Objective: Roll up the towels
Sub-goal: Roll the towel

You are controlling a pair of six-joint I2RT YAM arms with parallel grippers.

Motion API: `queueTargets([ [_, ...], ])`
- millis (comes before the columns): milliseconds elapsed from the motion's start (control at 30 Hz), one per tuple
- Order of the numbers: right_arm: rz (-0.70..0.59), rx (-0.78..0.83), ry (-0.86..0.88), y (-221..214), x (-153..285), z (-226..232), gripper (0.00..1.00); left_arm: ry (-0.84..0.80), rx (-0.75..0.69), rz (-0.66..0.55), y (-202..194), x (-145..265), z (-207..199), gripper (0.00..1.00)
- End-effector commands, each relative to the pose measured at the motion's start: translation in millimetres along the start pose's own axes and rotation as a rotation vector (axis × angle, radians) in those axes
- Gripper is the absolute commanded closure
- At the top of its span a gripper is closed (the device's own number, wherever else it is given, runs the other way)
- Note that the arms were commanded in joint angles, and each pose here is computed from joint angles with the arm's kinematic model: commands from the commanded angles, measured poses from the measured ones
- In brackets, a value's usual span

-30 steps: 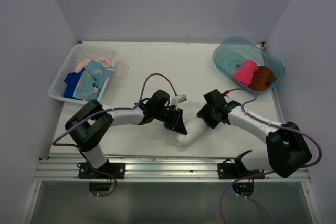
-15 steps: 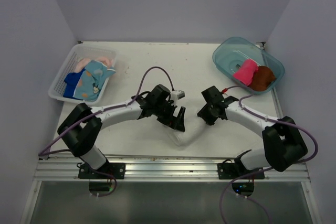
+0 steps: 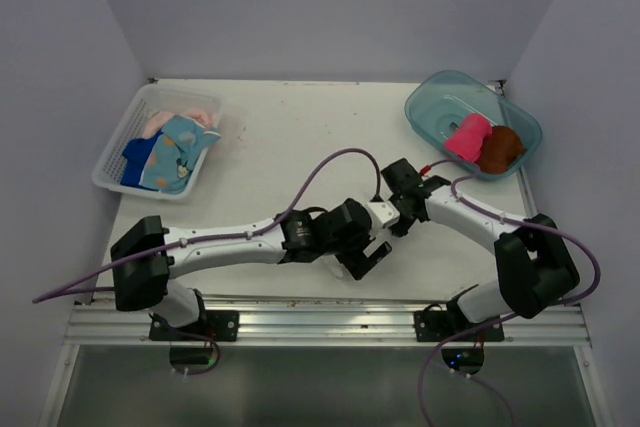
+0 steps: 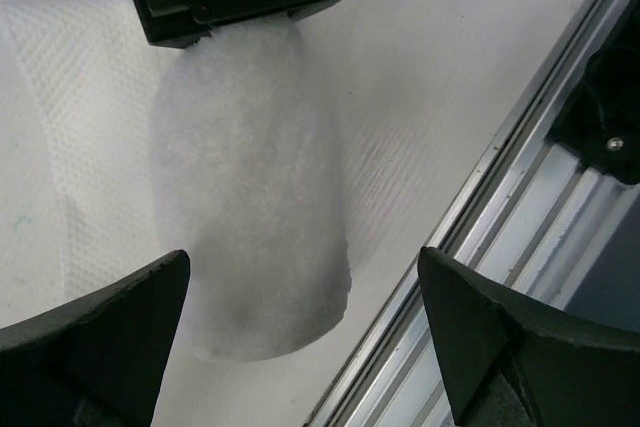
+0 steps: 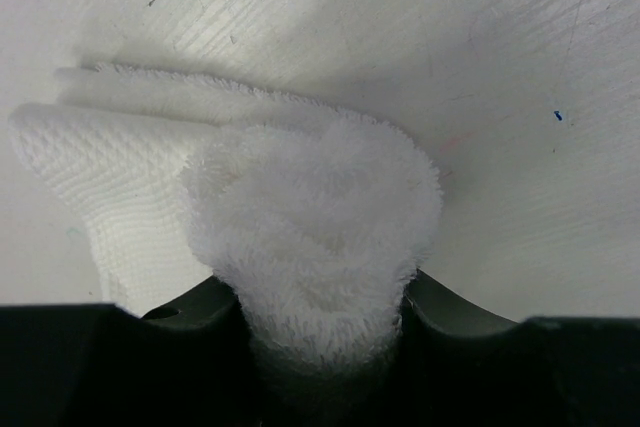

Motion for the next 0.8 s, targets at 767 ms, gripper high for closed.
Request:
queueTargets([
  [767,0.041,-0.009,0.030,-2.6,9.1,12.2,0.94,0.310,-0.145,0.148,-50.0,-54.9,10.2,0.12],
])
Point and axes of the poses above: each gripper's point midway between its finger pads, its own x axis back along the fingers, its own z axis along the line the jaws close on, y = z × x, the point moved 3 cm from there along x, back along the fingers, and after that the axes turned 8 degrees about -x, right-handed, at the moved point
